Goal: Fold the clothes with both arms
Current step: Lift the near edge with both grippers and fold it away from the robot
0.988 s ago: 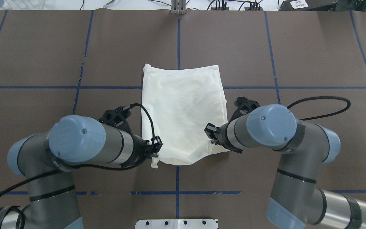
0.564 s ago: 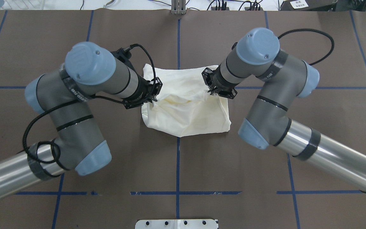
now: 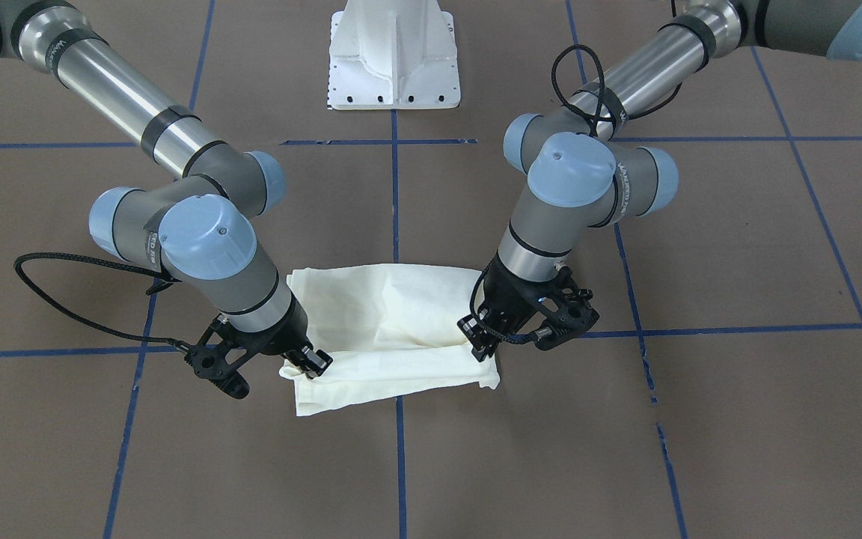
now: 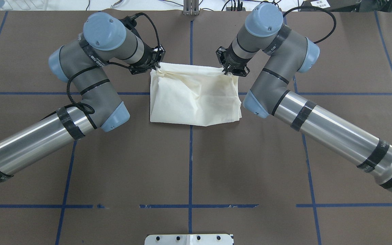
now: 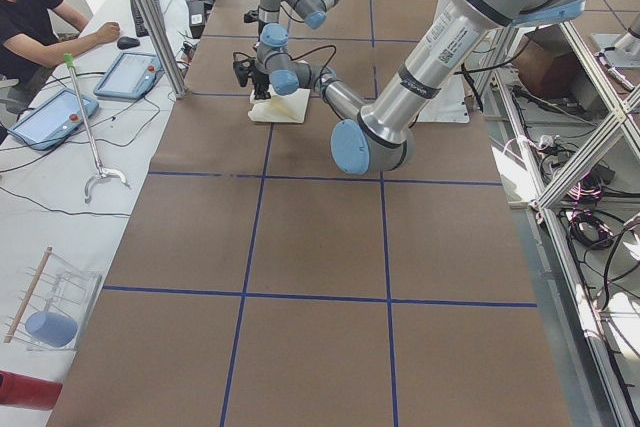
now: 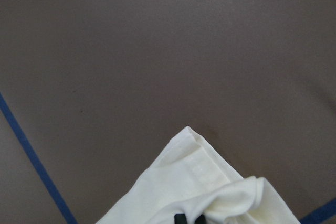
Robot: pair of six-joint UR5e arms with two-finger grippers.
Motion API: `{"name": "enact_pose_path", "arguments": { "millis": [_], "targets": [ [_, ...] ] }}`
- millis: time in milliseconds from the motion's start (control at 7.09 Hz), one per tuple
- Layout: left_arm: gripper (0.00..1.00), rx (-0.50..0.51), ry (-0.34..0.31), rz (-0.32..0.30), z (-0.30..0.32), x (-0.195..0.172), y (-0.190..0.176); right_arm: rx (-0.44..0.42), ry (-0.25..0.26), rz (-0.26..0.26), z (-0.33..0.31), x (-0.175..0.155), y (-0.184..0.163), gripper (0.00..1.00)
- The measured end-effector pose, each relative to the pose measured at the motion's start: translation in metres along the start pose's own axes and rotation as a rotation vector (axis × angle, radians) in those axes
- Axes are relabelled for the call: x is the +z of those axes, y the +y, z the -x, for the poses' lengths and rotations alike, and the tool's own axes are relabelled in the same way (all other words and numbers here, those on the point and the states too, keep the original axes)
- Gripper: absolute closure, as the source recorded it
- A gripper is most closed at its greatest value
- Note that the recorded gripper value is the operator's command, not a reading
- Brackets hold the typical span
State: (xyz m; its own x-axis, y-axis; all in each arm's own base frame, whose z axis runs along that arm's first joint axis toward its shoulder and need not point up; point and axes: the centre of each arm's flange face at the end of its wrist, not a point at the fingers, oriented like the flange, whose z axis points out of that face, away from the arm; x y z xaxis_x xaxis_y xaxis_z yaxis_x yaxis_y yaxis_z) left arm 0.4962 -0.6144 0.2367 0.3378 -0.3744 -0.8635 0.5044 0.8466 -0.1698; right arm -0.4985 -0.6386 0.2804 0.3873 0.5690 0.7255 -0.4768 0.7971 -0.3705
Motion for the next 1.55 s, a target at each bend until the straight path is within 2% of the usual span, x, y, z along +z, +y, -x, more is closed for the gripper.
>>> {"name": "enact_pose_path", "arguments": {
  "millis": [141, 423, 706, 988, 1270, 1552],
  "targets": [
    [0.0, 0.047, 0.012, -0.017, -0.002, 0.002, -0.004, -0.043, -0.003, -0.007, 0.001, -0.006, -0.013, 0.0],
    [0.0, 0.098, 0.043, -0.009, 0.012, -0.01, -0.004, -0.113, -0.011, 0.006, -0.001, -0.026, -0.041, 0.0],
    [0.0, 0.134, 0.131, 0.024, 0.05, -0.02, 0.01, -0.165, -0.009, 0.025, -0.01, -0.052, -0.066, 0.0],
    [0.0, 0.16, 0.183, 0.068, 0.06, -0.014, 0.042, -0.201, 0.009, 0.026, -0.015, -0.066, -0.07, 0.0],
    [0.0, 0.181, 0.196, 0.109, 0.057, -0.004, 0.075, -0.208, 0.012, 0.025, -0.016, -0.068, -0.07, 0.0],
    [0.0, 0.191, 0.209, 0.12, 0.064, 0.012, 0.084, -0.211, 0.008, 0.024, -0.021, -0.072, -0.069, 0.0]
  ]
}}
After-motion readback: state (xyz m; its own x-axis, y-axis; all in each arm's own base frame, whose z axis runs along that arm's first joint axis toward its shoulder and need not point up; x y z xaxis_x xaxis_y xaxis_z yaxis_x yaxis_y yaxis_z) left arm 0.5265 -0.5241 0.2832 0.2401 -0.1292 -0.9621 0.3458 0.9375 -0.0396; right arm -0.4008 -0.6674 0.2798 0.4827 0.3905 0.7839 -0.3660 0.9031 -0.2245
